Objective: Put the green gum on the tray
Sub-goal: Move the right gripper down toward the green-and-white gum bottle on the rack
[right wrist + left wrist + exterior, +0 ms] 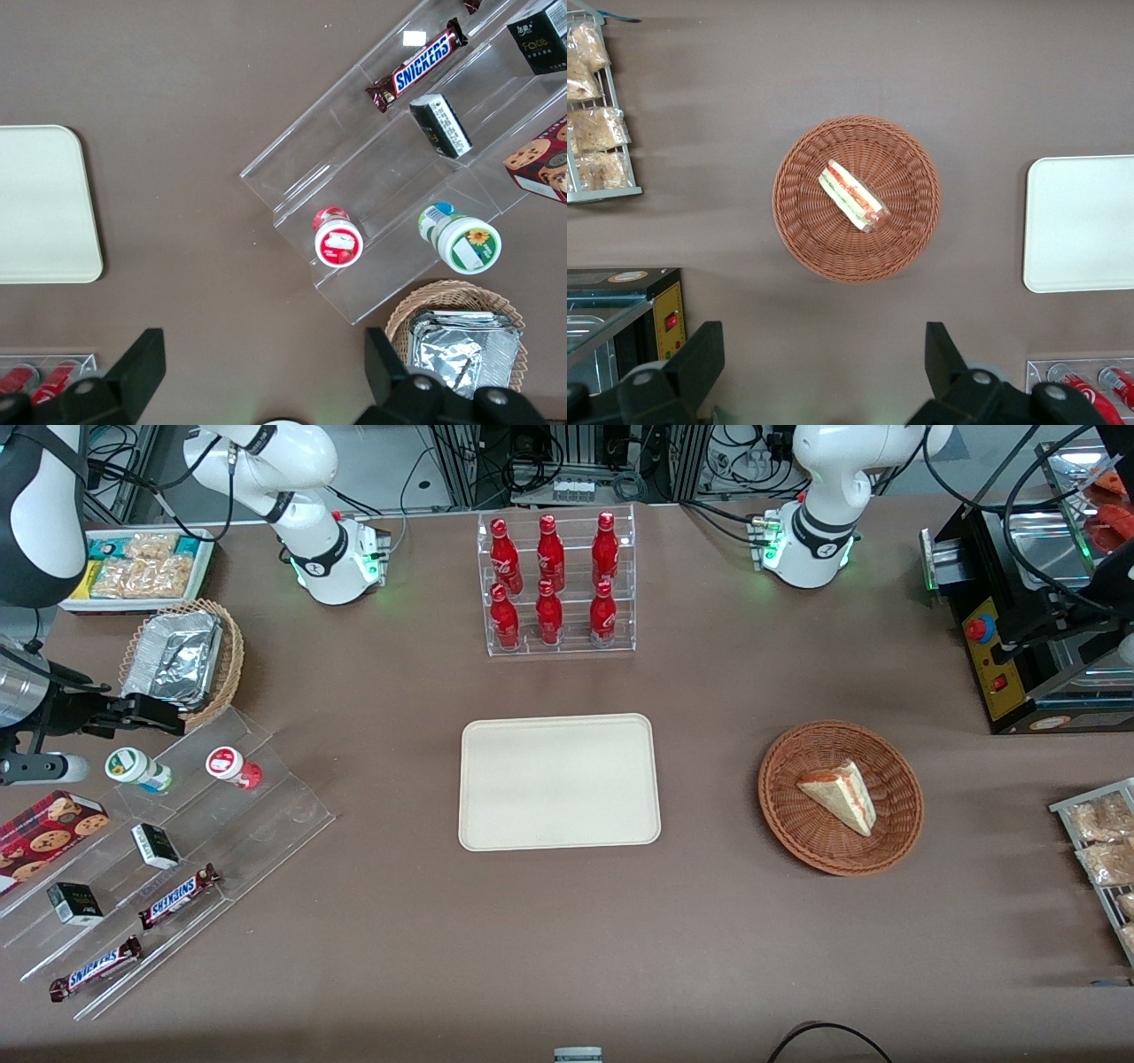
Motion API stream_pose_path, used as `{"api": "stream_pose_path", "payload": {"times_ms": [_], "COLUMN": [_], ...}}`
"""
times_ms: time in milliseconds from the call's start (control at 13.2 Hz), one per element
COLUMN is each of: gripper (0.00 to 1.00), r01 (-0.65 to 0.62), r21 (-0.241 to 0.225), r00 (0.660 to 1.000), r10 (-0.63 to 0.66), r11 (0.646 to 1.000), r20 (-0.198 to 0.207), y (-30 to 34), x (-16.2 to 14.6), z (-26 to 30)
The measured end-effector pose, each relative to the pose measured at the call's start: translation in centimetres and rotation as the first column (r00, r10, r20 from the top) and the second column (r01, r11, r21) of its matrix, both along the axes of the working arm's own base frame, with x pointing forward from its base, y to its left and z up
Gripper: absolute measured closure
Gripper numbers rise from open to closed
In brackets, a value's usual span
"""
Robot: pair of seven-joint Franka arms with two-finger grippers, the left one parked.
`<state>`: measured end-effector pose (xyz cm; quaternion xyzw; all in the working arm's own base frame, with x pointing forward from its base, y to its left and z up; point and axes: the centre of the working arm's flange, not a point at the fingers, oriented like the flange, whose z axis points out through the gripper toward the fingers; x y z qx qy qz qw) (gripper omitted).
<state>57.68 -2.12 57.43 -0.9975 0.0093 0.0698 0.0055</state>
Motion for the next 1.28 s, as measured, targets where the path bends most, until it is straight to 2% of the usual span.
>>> {"api": "stream_pose_path", "payload": {"times_ms": [377, 755, 1057, 1283], "gripper": [0.00, 0.00, 0.00, 0.00], "r01": [-0.047, -0.222, -0.380, -0.474], "r21": [0.006, 0.032, 0.040, 0.051], "r00": [0.999, 0.975, 0.925, 0.880], "r10": [0.047, 0.223, 0.378, 0.471], "r11": [0.999, 0.974, 0.924, 0.879], "r20": [0.003, 0.001, 0.042, 0.057], "y": [-0.1, -1.2, -4.1, -8.2], "x": [0.2, 1.3, 2.1, 2.2], "z": [-0.6, -2.7, -4.9, -6.8]}}
